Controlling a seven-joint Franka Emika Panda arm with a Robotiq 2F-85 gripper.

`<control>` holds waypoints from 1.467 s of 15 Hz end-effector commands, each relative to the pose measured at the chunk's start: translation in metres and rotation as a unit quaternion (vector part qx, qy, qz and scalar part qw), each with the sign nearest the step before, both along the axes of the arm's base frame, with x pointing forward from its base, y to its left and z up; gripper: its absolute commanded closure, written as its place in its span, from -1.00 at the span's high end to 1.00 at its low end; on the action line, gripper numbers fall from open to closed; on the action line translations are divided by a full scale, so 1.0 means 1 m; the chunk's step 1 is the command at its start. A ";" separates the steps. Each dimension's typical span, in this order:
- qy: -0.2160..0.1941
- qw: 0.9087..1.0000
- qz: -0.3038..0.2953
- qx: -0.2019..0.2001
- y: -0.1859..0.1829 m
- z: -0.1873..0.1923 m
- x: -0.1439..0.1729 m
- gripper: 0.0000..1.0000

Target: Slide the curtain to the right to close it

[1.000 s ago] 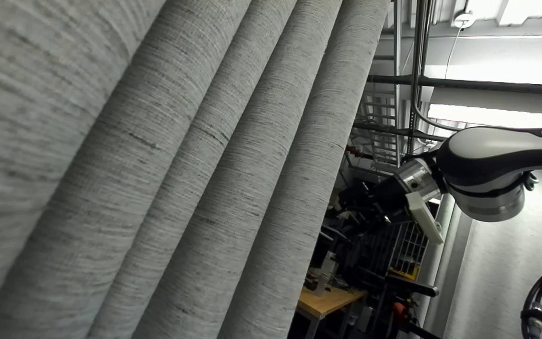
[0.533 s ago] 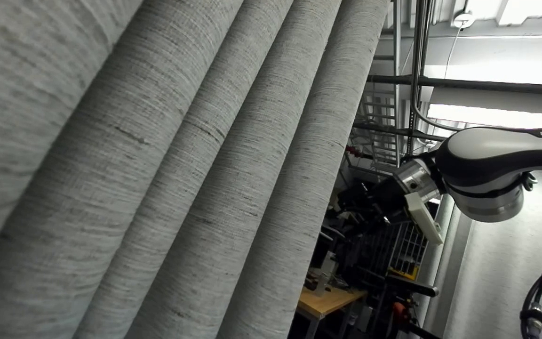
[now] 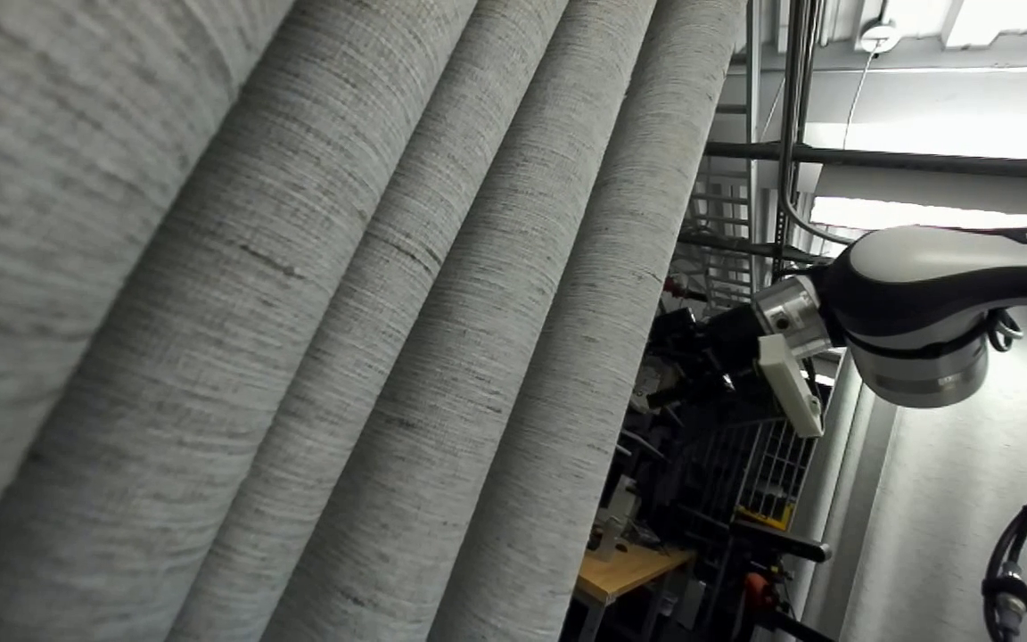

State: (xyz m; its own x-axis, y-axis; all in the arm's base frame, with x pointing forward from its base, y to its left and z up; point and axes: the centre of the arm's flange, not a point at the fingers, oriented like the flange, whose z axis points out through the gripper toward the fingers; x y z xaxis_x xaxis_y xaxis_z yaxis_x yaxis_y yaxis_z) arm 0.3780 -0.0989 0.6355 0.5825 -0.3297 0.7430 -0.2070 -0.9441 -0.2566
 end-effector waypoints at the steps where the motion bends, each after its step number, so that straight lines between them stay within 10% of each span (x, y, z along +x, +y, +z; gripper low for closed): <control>1: -0.067 0.996 0.049 0.019 0.005 0.029 0.008 1.00; 14: -0.244 0.940 0.223 -0.079 0.014 0.067 0.007 1.00; 16: -0.219 0.951 0.210 -0.064 0.018 0.068 0.010 1.00; 22: -0.222 0.945 0.229 -0.075 0.024 0.067 0.016 1.00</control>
